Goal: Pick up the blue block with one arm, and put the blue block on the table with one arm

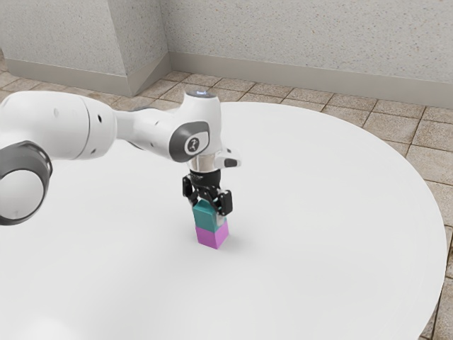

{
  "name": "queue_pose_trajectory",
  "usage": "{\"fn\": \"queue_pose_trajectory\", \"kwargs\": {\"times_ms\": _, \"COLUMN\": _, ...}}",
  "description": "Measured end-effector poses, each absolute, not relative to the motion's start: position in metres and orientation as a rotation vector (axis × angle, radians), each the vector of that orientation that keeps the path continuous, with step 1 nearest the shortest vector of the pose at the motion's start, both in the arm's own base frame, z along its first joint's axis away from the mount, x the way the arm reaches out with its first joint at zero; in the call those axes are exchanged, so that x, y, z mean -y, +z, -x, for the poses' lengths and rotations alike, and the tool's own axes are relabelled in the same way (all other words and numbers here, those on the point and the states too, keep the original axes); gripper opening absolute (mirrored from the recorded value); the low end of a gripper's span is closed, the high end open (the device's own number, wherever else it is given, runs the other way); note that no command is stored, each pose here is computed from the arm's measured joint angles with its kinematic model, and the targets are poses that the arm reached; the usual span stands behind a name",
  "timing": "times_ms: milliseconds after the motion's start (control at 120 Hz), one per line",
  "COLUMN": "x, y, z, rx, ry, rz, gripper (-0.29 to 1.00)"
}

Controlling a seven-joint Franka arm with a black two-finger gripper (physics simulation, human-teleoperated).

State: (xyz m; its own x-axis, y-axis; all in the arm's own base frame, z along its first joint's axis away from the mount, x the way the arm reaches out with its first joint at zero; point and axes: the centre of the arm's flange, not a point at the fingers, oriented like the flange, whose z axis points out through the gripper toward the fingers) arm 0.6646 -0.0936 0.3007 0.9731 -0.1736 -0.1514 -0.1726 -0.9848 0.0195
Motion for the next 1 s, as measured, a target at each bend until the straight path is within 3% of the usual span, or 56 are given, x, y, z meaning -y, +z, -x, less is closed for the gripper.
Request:
{"fn": "queue_pose_trajectory", "kwargs": {"times_ms": 125, "x": 0.093, "y": 0.302, "z": -0.665, "rx": 0.274, "ry": -0.238, "rz": -3.114, "gripper": 0.47}}
{"fn": "queue_pose_trajectory", "kwargs": {"times_ms": 292, "x": 0.091, "y": 0.305, "z": -0.666, "rx": 0.272, "ry": -0.230, "rz": -3.117, "gripper": 0.40}}
{"fn": "queue_pose_trajectory", "kwargs": {"times_ms": 583, "x": 0.145, "y": 0.356, "z": -0.675, "rx": 0.387, "ry": -0.113, "rz": -3.112, "gripper": 0.40}}
{"fn": "queue_pose_trajectory", "kwargs": {"times_ms": 1000, "x": 0.208, "y": 0.293, "z": -0.687, "rx": 0.502, "ry": -0.193, "rz": -3.082, "gripper": 0.41}}
